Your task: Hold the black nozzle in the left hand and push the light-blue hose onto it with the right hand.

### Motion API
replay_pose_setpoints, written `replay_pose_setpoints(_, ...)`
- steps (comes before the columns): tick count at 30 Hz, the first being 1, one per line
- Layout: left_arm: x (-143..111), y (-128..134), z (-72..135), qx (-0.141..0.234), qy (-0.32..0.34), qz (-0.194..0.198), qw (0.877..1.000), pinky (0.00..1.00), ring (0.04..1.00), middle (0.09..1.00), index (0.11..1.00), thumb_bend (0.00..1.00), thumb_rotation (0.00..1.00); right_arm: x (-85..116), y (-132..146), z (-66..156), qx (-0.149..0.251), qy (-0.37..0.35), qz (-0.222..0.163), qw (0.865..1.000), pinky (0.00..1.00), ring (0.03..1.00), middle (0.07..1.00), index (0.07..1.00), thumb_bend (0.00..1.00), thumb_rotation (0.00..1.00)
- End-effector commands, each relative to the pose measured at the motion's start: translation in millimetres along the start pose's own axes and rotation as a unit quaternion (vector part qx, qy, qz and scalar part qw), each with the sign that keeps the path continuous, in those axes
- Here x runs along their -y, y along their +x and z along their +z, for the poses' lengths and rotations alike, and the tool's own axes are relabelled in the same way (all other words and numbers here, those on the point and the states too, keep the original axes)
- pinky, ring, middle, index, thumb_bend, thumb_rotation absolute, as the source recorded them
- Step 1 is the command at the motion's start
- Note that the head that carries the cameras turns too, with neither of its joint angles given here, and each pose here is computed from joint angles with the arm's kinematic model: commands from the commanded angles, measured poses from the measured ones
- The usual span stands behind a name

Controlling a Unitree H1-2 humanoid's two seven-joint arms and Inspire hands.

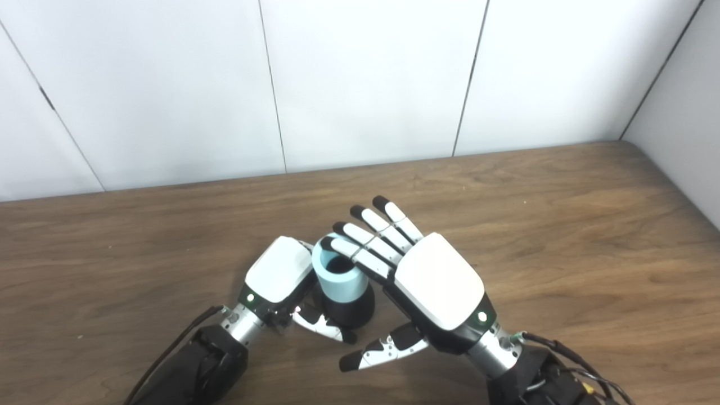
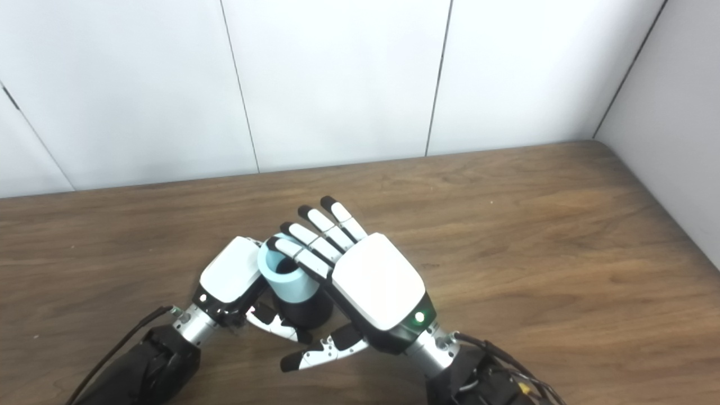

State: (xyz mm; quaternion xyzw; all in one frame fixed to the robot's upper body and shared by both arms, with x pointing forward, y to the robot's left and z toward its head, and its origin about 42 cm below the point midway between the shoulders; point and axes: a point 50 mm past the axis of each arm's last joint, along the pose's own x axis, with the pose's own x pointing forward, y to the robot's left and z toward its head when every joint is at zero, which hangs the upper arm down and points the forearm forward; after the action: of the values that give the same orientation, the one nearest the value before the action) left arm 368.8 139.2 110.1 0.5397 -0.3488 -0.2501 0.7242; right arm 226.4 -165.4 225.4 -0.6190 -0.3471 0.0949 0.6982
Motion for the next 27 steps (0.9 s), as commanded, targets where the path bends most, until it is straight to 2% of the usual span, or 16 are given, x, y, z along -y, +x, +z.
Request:
replay_pose_setpoints(1,112.7,-85.7,72.3,-0.053,-0.113,-0.135,0.983,0.17,0.23,0.472,0.481,0.52,0.0,-29.8,-20.8,-0.9,-0.013,-0.039,0.196,0.98,1.0,0.99,0.905,0.865,0.75,0.84)
replay_pose_setpoints(2,112.5,-85.6,72.2,-0.053,-0.114,-0.136,0.983,0.17,0.232,0.472,0.481,0.52,0.0,-29.3,-20.6,-0.9,-0.016,-0.042,0.203,0.978,1.0,0.996,0.918,0.876,0.75,0.85)
replay_pose_setpoints(5,112.5,-85.6,71.9,-0.054,-0.118,-0.135,0.982,0.19,0.247,0.398,0.508,0.51,0.0,-28.2,-19.8,-1.2,-0.02,-0.048,0.215,0.975,1.0,1.0,0.929,0.886,0.76,0.85)
replay_pose_setpoints(6,112.8,-85.6,71.7,-0.054,-0.119,-0.135,0.982,0.19,0.248,0.434,0.496,0.52,0.0,-28.0,-19.7,-1.3,-0.021,-0.048,0.217,0.975,1.0,1.0,0.93,0.887,0.76,0.85)
replay_pose_setpoints(7,113.1,-85.6,71.5,-0.054,-0.12,-0.134,0.982,0.19,0.249,0.413,0.505,0.52,0.0,-27.9,-19.6,-1.2,-0.022,-0.048,0.22,0.974,1.0,1.0,0.929,0.885,0.76,0.85)
replay_pose_setpoints(10,113.0,-85.2,71.4,-0.055,-0.119,-0.135,0.982,0.18,0.24,0.466,0.485,0.52,0.0,-28.1,-20.1,-0.9,-0.023,-0.049,0.229,0.972,1.0,1.0,0.928,0.886,0.77,0.87)
replay_pose_setpoints(13,113.0,-84.6,71.2,-0.055,-0.117,-0.138,0.982,0.17,0.231,0.471,0.482,0.52,0.0,-28.6,-21.3,-0.4,-0.024,-0.049,0.237,0.97,1.0,0.996,0.921,0.884,0.78,0.88)
replay_pose_setpoints(15,113.0,-84.3,71.1,-0.054,-0.116,-0.14,0.982,0.19,0.245,0.406,0.505,0.52,0.0,-28.5,-22.3,0.0,-0.024,-0.047,0.239,0.97,1.0,0.984,0.908,0.875,0.78,0.89)
replay_pose_setpoints(17,112.8,-84.0,71.1,-0.054,-0.112,-0.14,0.982,0.19,0.244,0.458,0.488,0.52,0.0,-28.2,-23.1,0.1,-0.023,-0.044,0.236,0.971,1.0,0.966,0.889,0.855,0.77,0.89)
replay_pose_setpoints(27,113.0,-84.4,71.7,-0.056,-0.115,-0.135,0.982,0.16,0.219,0.471,0.479,0.52,0.0,-33.0,-26.5,-2.9,-0.006,-0.001,0.145,0.989,0.81,0.786,0.714,0.675,0.73,0.79)
